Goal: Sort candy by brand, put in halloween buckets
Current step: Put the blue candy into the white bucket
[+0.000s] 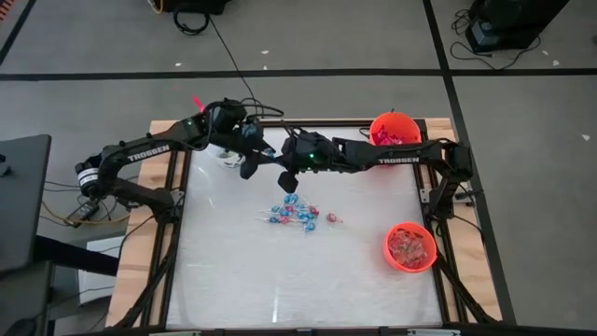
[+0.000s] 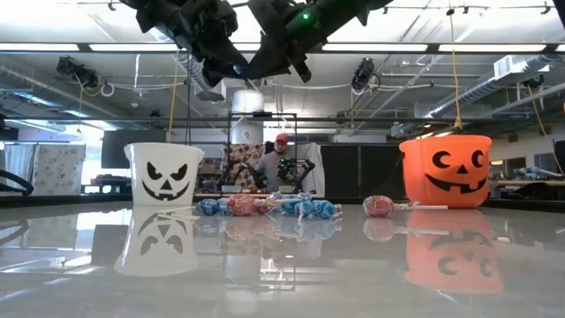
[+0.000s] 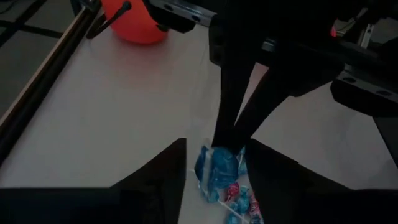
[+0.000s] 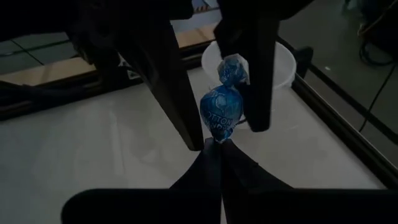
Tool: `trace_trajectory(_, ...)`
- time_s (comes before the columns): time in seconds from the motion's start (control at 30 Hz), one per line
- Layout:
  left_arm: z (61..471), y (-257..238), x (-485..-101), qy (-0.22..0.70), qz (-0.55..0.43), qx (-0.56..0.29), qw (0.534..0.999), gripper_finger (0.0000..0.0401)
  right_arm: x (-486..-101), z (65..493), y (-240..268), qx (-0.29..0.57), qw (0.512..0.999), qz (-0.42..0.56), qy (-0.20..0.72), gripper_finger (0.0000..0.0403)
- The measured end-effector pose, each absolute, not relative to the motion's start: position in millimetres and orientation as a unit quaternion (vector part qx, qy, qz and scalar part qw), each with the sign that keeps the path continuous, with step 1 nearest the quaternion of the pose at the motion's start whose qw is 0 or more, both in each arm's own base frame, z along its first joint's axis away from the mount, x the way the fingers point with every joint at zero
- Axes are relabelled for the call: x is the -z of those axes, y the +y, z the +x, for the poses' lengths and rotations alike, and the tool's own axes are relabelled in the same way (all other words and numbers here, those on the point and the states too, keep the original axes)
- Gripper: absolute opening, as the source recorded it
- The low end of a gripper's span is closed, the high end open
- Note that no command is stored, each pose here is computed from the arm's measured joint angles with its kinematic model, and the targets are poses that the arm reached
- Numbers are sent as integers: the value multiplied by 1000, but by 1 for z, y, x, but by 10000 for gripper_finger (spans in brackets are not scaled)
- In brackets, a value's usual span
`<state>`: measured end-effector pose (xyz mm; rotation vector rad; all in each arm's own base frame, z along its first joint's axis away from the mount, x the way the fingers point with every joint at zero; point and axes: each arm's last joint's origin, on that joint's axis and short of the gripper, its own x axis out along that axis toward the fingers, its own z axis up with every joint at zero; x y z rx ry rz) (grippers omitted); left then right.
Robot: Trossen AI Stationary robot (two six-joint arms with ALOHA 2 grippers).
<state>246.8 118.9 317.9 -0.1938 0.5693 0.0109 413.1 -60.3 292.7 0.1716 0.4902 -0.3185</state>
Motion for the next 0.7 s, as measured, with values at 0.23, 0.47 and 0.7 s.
trace_trajectory(0.23,246,120,-318,283,-94,-17,954,94,-293,413,-59,161,954,77,242,3)
trace_trajectory(0.47,242,129,-317,293,-89,-78,949,83,-290,410,-65,172,946,104,256,63)
trace_trajectory(0.7,206,169,-305,367,-109,-271,883,97,-275,396,-67,223,903,129,344,149)
